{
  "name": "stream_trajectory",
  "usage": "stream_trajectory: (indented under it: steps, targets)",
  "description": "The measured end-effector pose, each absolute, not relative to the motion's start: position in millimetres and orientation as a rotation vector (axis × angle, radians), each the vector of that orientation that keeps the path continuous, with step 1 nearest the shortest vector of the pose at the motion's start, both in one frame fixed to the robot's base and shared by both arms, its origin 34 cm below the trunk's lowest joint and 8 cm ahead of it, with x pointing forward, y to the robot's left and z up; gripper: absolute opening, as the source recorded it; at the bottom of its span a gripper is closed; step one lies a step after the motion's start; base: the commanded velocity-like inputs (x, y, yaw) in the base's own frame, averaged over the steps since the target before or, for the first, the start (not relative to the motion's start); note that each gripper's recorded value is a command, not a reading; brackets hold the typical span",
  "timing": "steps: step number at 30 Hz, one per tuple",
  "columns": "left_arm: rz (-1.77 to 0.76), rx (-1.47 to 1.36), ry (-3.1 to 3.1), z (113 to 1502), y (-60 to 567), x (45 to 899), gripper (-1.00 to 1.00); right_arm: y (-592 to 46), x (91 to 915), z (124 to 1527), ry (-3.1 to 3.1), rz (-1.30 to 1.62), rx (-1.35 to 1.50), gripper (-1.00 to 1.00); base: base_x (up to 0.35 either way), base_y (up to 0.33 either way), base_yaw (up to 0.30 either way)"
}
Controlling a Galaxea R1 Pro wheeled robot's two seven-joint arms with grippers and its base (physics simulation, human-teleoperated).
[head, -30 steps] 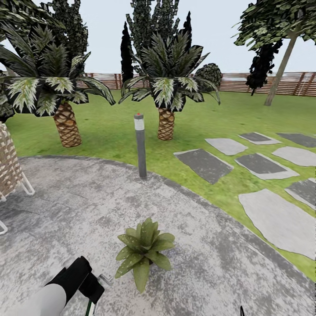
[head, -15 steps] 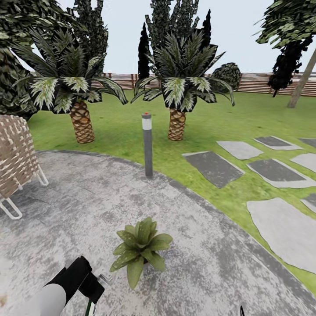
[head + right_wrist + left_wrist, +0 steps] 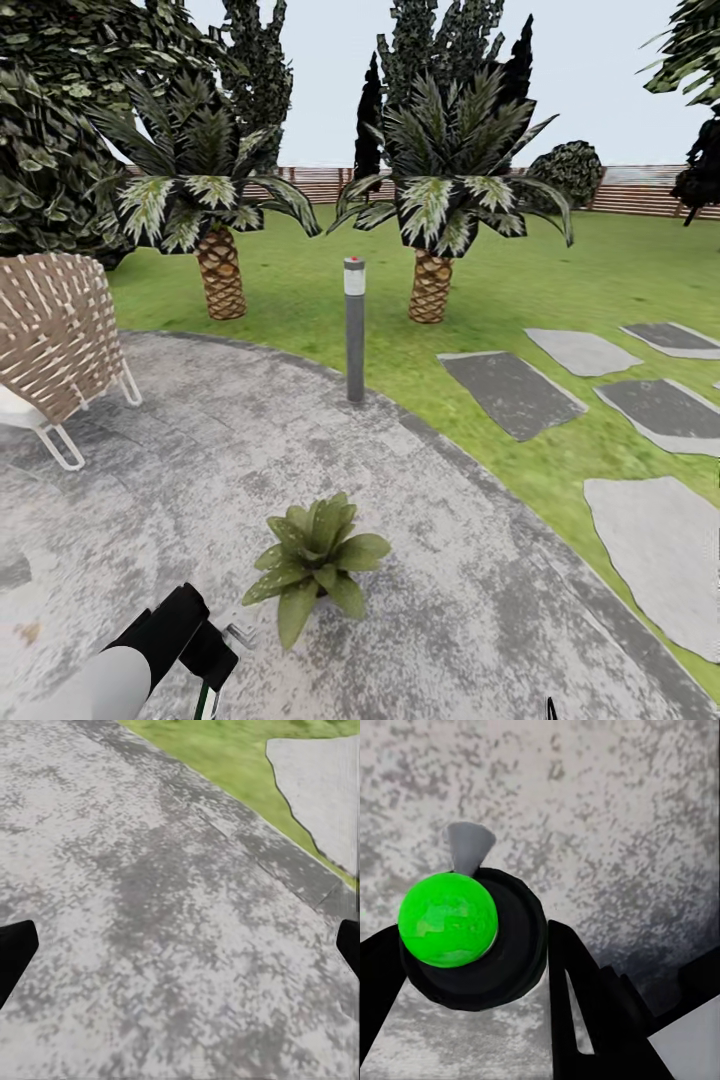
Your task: Pick up the pesticide atomizer in the garden and spray insectifuge to fully cover both potted plants in the garden.
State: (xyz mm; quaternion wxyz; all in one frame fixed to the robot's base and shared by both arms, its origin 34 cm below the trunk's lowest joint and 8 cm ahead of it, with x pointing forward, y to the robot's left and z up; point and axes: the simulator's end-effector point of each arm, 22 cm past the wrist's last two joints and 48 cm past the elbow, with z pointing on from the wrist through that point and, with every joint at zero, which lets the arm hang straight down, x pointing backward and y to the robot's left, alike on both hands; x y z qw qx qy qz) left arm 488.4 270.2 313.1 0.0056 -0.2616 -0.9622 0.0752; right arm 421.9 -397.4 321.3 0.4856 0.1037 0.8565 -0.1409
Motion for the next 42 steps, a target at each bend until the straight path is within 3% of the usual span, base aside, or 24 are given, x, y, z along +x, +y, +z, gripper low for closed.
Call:
stream_trajectory:
  steps: [12, 26, 42]
  targets:
    - [0.234, -0.817, -3.011, 313.0, 271.1, 487.9, -1.00, -397.7, 421.9, 321.3, 2.085, -0.343, 0.252, 1.00, 0.000, -0.178, 0.010]
    - [0.238, -0.816, -3.009, 312.7, 270.3, 486.9, -1.00, -397.3, 421.9, 321.2, 2.085, -0.343, 0.253, 1.00, 0.004, -0.007, 0.258]
    - [0.236, -0.818, -3.010, 312.8, 270.2, 487.7, -1.00, -396.7, 422.0, 321.1, 2.085, -0.342, 0.253, 1.00, 0.045, -0.226, 0.125]
